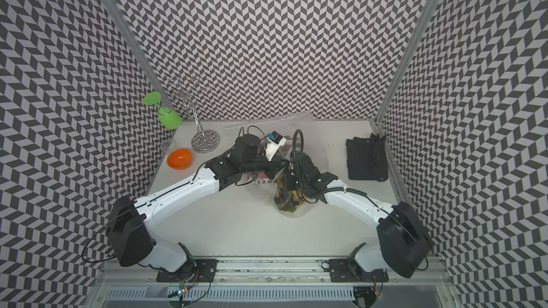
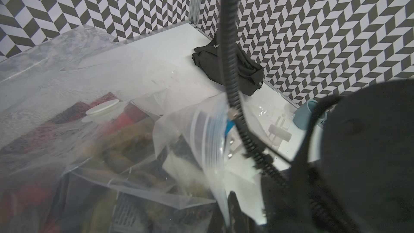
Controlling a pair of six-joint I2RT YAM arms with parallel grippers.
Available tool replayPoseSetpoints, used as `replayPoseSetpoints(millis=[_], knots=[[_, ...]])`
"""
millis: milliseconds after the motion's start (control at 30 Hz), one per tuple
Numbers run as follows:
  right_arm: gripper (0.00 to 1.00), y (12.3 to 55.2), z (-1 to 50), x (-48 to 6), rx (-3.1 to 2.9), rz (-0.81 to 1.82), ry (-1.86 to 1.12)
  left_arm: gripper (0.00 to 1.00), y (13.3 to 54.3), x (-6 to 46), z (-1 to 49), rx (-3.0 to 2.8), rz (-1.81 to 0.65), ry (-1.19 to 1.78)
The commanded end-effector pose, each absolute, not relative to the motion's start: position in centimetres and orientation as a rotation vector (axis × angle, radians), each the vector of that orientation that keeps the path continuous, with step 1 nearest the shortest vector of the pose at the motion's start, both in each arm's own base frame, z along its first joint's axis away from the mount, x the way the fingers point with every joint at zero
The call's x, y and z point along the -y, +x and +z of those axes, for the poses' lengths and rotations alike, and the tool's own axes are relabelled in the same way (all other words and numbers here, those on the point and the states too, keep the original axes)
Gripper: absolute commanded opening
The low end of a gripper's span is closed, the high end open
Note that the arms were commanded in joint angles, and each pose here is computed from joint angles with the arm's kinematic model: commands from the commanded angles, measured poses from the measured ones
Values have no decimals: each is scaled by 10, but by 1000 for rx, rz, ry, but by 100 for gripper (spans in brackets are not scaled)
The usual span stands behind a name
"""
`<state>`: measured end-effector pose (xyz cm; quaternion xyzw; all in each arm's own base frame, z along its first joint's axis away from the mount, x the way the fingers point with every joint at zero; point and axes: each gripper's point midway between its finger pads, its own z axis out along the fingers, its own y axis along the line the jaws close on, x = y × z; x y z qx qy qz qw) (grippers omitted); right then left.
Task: Place the folded shirt into the vacuum bag
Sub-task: Place the shirt in the vacuum bag.
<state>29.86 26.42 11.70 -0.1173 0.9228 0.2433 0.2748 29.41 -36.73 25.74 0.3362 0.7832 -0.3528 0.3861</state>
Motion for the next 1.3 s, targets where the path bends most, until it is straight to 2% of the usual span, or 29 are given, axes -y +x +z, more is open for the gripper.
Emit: replayPoseSetpoints(millis=[0,33,100,333,500,567,667,833,900,1033,1267], knots=[[67,296,118,-284,-2414,749,-449,0,292,373,260,-1979,-917,863],[81,293,125,-285,-2400,762,-461,0,293,372,260,-1980,-909,864],[100,291,138,-284,-2391,768,-489,0,294,371,258,-1985,-894,866],[99,289,182,-252,-2378,712,-426,0,302,361,251,-2018,-849,839],[100,278,177,-220,-2408,664,-288,0,305,352,245,-2038,-841,816],[93,264,172,-226,-2445,772,-255,0,305,353,241,-2050,-846,817],[72,241,165,-241,-2484,997,-132,0,305,358,239,-2051,-874,819],[41,227,162,-236,-2390,1219,261,0,299,370,236,-2046,-902,846],[33,223,152,-231,-2349,1307,413,0,294,373,233,-2052,-911,859],[31,216,127,-229,-2315,1449,621,0,291,374,230,-2055,-925,858],[50,199,83,-229,-2374,1481,787,0,291,376,237,-2041,-931,852]])
